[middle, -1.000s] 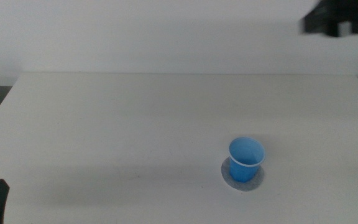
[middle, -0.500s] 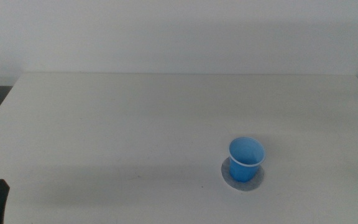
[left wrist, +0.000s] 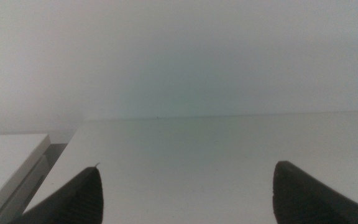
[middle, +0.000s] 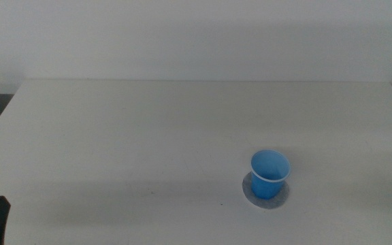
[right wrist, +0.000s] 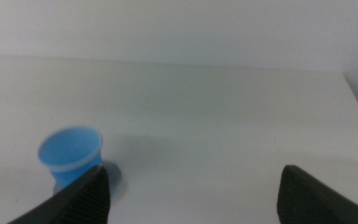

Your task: Place an empty cup on a cup mat.

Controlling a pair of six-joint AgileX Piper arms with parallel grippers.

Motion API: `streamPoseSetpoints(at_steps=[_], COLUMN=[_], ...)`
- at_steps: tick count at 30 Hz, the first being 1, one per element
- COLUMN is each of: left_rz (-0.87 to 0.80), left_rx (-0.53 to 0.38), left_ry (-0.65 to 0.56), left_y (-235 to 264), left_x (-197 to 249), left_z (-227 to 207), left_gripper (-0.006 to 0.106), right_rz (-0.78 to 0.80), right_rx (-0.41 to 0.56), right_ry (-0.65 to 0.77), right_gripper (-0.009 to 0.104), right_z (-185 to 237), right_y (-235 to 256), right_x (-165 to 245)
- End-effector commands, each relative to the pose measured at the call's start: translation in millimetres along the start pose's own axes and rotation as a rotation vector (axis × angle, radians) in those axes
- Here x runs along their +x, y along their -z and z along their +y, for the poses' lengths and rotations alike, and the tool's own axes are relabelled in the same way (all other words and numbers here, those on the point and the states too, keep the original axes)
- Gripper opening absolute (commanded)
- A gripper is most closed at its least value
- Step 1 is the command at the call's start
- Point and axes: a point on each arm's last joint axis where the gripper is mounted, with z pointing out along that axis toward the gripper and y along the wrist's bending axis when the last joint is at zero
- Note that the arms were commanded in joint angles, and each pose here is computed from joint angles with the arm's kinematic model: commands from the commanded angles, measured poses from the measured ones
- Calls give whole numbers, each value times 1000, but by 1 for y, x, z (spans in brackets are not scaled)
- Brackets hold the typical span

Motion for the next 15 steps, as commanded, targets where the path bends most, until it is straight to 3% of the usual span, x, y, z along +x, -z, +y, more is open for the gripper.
streamPoseSetpoints(at_steps=[1, 8, 15], left_rz=[-17, -17, -17], left_rx=[2, 2, 2], left_ry=[5, 5, 5], left_y=[0, 0, 0], left_x=[-1, -1, -1], left_z=[0, 0, 0], left_gripper=[94, 94, 94], right_rz=[-24, -62, -55], right_rx=[2, -1, 6], right_ry=[16, 15, 9], right_gripper=[93, 93, 93], right_z=[-1, -3, -4], right_y=[2, 4, 6], right_x=[20, 68, 72])
